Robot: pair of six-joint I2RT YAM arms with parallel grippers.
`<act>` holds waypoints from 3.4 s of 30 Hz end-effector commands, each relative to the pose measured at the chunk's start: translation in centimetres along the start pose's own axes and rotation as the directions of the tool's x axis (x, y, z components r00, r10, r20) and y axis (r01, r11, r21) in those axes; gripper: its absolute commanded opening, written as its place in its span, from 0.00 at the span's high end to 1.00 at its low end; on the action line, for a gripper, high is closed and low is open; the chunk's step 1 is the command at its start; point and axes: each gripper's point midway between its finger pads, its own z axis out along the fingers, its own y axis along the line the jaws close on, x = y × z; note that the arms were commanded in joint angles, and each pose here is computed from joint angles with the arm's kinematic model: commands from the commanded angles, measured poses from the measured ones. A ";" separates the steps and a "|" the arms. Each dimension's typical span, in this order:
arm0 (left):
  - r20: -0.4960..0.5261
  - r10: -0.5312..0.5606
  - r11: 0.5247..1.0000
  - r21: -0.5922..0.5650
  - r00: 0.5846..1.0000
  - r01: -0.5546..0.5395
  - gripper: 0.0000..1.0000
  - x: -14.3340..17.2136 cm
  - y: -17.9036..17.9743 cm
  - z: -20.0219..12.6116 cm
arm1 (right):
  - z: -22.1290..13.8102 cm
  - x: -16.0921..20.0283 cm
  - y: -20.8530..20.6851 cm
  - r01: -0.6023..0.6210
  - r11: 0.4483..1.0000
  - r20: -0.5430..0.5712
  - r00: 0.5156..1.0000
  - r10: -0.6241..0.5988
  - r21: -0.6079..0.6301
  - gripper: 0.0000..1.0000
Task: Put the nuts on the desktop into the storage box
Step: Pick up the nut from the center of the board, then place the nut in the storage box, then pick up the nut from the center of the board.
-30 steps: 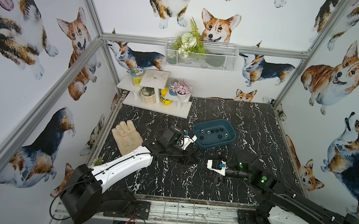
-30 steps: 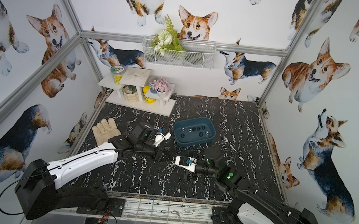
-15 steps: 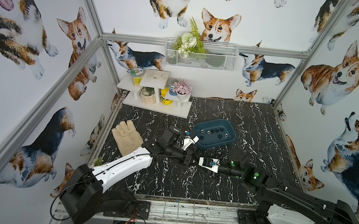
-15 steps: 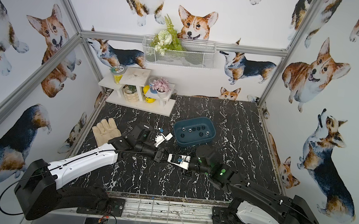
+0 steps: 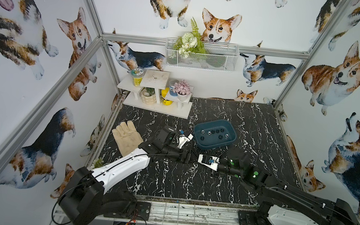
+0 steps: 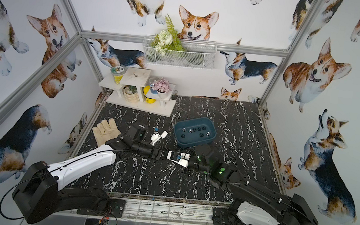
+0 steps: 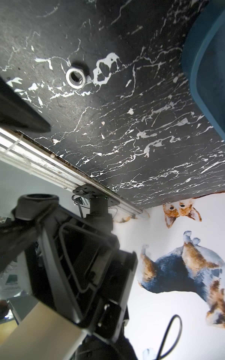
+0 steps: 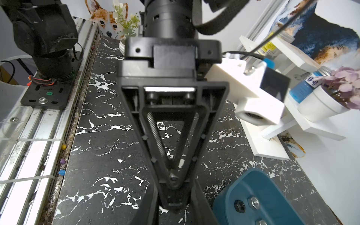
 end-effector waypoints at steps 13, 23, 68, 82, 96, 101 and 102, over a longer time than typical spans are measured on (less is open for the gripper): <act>0.149 0.040 0.980 -0.201 0.988 -0.009 0.00 -1.4 4.3 -3.0 | 0.9 8.7 -11.3 -0.482 0.786 -0.281 0.750 0.598 0.386 0.90; 0.206 0.040 0.874 -0.482 0.978 0.066 0.01 -0.3 9.8 -5.4 | 3.5 15.4 -15.2 -0.560 0.604 -0.360 0.491 0.793 0.567 0.90; 0.176 0.018 0.888 -0.454 0.984 0.066 0.11 1.0 10.0 -2.4 | -2.7 9.4 -18.2 -0.556 0.579 -0.163 0.623 0.765 0.596 0.40; -0.230 0.201 0.620 -0.723 0.952 -0.305 0.15 2.8 11.1 3.7 | -8.7 9.0 -13.7 -0.512 0.601 -0.131 0.685 0.717 0.614 0.00; -0.382 0.147 0.595 -0.703 0.913 -0.390 0.36 5.0 14.3 5.9 | -10.4 8.2 -14.3 -0.488 0.578 -0.058 0.729 0.682 0.654 0.00; -0.413 0.155 0.578 -0.699 0.898 -0.421 0.37 5.2 15.1 6.2 | -10.4 8.1 -14.4 -0.483 0.579 -0.055 0.735 0.675 0.656 0.00; -0.419 0.154 0.575 -0.698 0.895 -0.426 0.38 5.2 15.2 6.3 | -10.4 8.1 -14.4 -0.484 0.580 -0.054 0.736 0.675 0.656 0.00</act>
